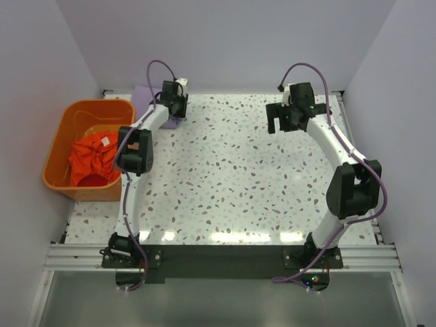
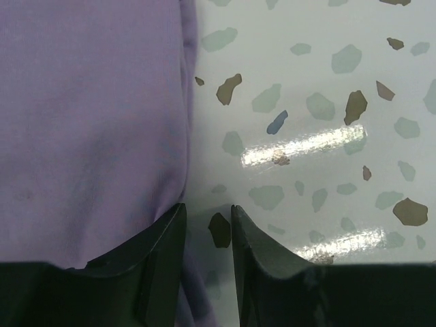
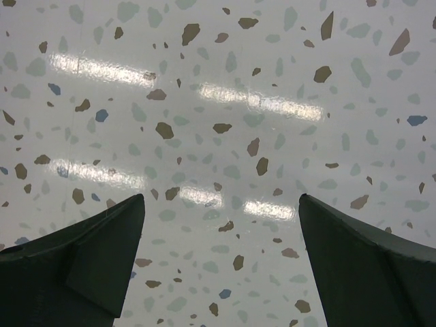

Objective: Fold and stack the t-shirts
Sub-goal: Neatly place the folded tshirt to the corner

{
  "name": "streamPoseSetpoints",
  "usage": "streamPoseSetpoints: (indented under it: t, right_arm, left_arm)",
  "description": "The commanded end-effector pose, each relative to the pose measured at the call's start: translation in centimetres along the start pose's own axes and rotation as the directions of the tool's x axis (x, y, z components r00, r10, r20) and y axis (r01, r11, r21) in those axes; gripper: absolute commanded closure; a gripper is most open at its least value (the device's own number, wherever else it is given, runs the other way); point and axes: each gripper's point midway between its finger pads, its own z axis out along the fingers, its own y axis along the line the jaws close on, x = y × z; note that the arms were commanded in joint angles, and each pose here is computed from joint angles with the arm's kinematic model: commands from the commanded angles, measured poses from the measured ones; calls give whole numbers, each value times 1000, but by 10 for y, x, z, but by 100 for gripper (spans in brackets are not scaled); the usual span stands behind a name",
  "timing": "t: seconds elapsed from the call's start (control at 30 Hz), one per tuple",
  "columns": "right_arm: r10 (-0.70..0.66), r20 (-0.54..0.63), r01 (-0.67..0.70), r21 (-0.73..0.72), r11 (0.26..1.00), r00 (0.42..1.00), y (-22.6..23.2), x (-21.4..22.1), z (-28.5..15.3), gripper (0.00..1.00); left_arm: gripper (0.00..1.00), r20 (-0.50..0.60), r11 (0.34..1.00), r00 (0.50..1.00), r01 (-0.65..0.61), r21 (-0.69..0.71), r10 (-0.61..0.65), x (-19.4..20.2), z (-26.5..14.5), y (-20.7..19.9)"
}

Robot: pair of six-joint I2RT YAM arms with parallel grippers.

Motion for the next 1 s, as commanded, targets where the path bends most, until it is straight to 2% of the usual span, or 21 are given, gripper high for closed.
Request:
streamPoseSetpoints:
  t: [0.0,0.17,0.47,0.97]
  right_arm:
    - [-3,34,3,-4,1000,999,0,-7,-15,1]
    - [-6,34,6,-4,1000,999,0,-8,-15,1]
    - [-5,25,6,-6,1000,1000,0,-4,-15,1]
    - [-8,22,8,8,1000,1000,-3,-5,-15,1]
  left_arm:
    - [61,-17,996,999,34,-79,-36,3,1,28]
    - [59,-21,994,999,32,-103,-35,3,1,37]
    - [54,-14,980,997,71,-185,-75,6,0,79]
    - [53,20,962,997,83,-260,-80,1,0,119]
